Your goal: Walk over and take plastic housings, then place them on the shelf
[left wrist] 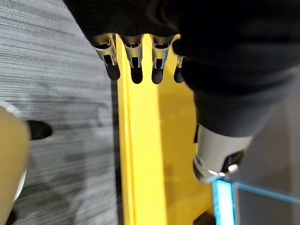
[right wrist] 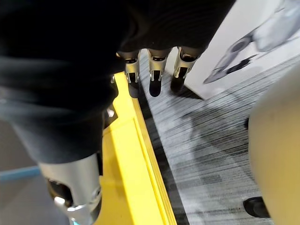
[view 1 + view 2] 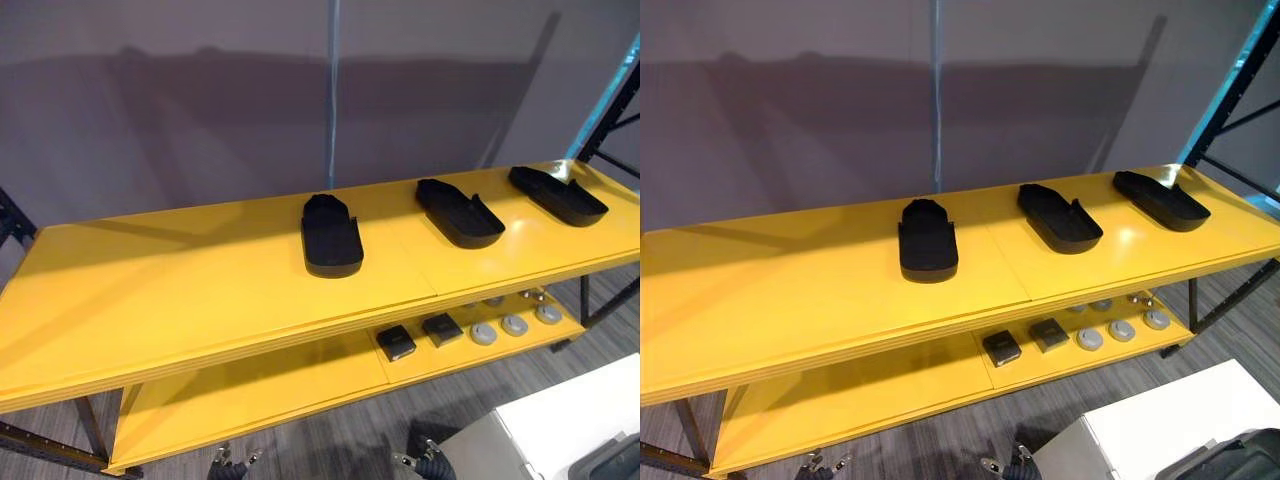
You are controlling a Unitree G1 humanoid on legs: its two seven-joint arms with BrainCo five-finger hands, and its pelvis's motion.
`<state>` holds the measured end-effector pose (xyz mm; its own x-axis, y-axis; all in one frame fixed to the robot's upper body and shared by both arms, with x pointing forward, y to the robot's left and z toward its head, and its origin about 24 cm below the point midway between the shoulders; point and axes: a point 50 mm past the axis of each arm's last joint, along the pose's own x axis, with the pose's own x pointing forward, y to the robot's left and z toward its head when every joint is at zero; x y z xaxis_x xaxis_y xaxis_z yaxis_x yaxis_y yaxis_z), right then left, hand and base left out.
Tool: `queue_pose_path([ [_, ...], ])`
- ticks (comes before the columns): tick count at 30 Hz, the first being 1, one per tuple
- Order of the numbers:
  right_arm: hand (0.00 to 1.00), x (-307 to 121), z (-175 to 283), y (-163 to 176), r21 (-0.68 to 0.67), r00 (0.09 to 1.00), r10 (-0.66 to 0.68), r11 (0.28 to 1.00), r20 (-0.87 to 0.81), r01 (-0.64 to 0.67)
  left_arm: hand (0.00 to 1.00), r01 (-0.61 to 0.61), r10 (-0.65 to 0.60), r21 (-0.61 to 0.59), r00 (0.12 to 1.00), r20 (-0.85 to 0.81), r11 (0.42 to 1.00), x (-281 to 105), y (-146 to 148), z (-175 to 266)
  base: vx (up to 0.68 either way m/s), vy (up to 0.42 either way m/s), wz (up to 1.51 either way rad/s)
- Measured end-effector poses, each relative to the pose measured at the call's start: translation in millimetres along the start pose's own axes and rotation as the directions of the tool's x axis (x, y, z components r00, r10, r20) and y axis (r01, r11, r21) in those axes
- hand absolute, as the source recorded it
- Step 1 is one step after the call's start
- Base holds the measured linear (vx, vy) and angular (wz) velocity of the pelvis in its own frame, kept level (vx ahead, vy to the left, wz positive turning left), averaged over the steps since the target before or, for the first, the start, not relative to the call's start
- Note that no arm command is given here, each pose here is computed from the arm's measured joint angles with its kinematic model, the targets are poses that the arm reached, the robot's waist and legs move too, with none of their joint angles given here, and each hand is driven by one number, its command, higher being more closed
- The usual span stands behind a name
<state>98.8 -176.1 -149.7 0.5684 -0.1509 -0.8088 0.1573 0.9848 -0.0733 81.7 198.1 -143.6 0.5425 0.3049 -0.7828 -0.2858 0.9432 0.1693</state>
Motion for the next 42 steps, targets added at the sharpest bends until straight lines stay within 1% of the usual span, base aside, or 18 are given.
queue_pose_path([
  [6,0.00,4.2,3.8,-3.0,-0.013,1.000,-0.010,1.000,-0.005,0.010,0.00,0.032,-0.031,0.057,0.999,-0.007,0.998,2.9,-4.6,0.8,-0.03,-0.018,-0.11],
  [15,0.00,9.1,12.6,-9.4,-0.018,1.000,-0.026,0.999,0.005,0.026,0.00,0.043,-0.044,0.086,0.999,0.012,0.995,6.8,-6.6,8.3,-0.02,-0.004,-0.34],
  [20,0.00,10.0,22.2,-4.4,-0.010,0.999,-0.016,1.000,0.042,0.017,0.00,0.054,-0.059,0.091,0.997,0.052,0.994,14.4,-12.8,26.1,-0.05,0.035,-0.35],
  [23,0.00,9.0,21.2,-4.9,-0.008,0.999,-0.018,1.000,0.044,0.018,0.00,0.079,-0.095,0.124,0.987,0.127,0.989,19.4,-23.9,50.9,-0.12,0.037,0.00],
  [25,0.00,8.2,25.0,-4.8,-0.003,0.998,-0.019,1.000,0.066,0.019,0.00,0.079,-0.104,0.150,0.980,0.171,0.986,21.8,-25.4,65.0,-0.05,-0.035,0.24],
  [27,0.00,7.6,19.9,-4.7,-0.005,0.999,-0.017,1.000,0.046,0.018,0.00,0.070,-0.098,0.152,0.977,0.189,0.986,22.6,-22.5,70.3,0.03,-0.093,0.08],
  [30,0.00,14.2,34.6,-5.0,-0.035,0.997,-0.009,0.999,0.073,0.012,0.00,0.047,-0.076,0.151,0.979,0.191,0.987,23.7,-14.6,71.1,0.00,-0.159,-0.70],
  [32,0.00,17.0,41.0,-9.9,-0.054,0.996,-0.016,0.998,0.082,0.021,0.00,0.059,-0.086,0.149,0.980,0.180,0.987,23.2,-18.3,69.2,-0.05,-0.092,-0.55],
  [36,0.00,16.8,36.8,-16.9,-0.067,0.997,-0.038,0.997,0.066,0.043,0.00,0.069,-0.091,0.141,0.983,0.157,0.988,21.5,-21.3,61.7,-0.08,0.001,-0.72],
  [39,0.00,16.8,36.7,-17.0,-0.077,0.997,-0.044,0.996,0.066,0.049,0.00,0.069,-0.089,0.141,0.986,0.140,0.988,21.9,-21.2,58.0,-0.10,0.030,-1.00],
  [42,0.00,20.2,49.5,-13.9,-0.083,0.994,-0.038,0.995,0.099,0.047,0.00,0.073,-0.088,0.131,0.990,0.113,0.989,20.1,-22.3,49.9,-0.15,-0.016,-1.30],
])
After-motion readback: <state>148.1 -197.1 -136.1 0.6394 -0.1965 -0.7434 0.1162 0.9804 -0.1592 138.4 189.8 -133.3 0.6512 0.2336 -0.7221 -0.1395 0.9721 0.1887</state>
